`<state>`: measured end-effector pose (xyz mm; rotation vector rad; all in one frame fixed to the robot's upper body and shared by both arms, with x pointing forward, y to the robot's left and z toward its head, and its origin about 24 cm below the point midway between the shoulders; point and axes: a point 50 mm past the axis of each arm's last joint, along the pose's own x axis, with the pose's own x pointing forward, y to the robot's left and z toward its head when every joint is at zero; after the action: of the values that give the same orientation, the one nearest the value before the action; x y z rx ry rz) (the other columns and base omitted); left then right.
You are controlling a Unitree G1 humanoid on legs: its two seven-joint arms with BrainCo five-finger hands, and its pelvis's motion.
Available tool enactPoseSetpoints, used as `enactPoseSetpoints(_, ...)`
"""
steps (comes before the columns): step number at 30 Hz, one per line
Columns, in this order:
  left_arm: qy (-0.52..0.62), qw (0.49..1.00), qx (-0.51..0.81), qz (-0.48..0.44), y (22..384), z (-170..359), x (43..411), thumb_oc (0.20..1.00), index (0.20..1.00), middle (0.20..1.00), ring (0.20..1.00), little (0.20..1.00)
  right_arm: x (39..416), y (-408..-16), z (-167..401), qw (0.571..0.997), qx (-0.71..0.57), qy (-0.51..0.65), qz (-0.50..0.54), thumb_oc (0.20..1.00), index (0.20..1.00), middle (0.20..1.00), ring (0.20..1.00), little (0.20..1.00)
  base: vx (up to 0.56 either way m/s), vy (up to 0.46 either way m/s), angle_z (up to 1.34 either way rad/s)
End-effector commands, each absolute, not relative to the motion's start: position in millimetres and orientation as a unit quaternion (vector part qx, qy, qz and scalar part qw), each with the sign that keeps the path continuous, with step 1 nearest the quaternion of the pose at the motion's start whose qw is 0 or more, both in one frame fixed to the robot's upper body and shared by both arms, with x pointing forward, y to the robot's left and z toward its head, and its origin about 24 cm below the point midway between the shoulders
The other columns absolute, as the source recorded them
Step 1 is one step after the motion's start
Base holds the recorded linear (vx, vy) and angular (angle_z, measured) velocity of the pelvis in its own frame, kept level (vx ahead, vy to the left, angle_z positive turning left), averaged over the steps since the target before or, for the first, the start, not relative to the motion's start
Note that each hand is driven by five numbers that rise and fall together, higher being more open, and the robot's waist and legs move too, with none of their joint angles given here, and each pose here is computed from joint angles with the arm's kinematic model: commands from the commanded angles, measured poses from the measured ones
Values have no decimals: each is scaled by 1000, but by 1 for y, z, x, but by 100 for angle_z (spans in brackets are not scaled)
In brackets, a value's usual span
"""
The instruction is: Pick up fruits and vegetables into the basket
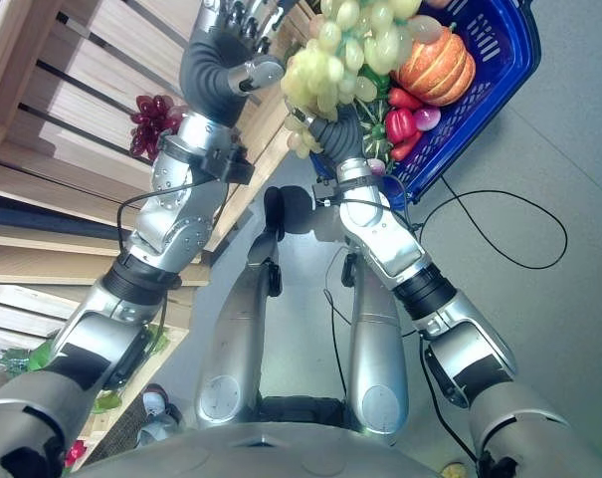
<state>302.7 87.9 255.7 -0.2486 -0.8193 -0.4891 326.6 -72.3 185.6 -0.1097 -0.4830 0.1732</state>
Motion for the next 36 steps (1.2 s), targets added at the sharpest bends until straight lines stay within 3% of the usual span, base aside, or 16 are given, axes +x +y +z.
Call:
enactPoseSetpoints(1,-455,857,-141,-195,98,270,289,1000,1000,1000,1000,1000,312,-68,219,940,1,-327,97,200,200,200,200,200,0,0,0)
enactPoseSetpoints(10,-447,864,-142,-181,100,268,292,1000,1000,1000,1000,1000,312,-71,221,938,3,-334,93,200,200,200,200,200,-2,1,1)
enactPoseSetpoints(18,-469,879,-57,-66,114,265,303,1000,1000,1000,1000,1000,318,-82,219,942,2,-332,55,200,200,200,200,200,0,0,0)
enactPoseSetpoints(28,-405,902,101,113,172,229,339,1000,1000,1000,1000,1000,351,-143,182,972,-69,-221,-46,200,200,200,200,200,0,3,0)
enactPoseSetpoints(36,-355,906,167,160,195,220,362,1000,1000,1000,1000,1000,382,-181,172,979,-126,-130,-88,200,200,200,200,200,-2,4,0)
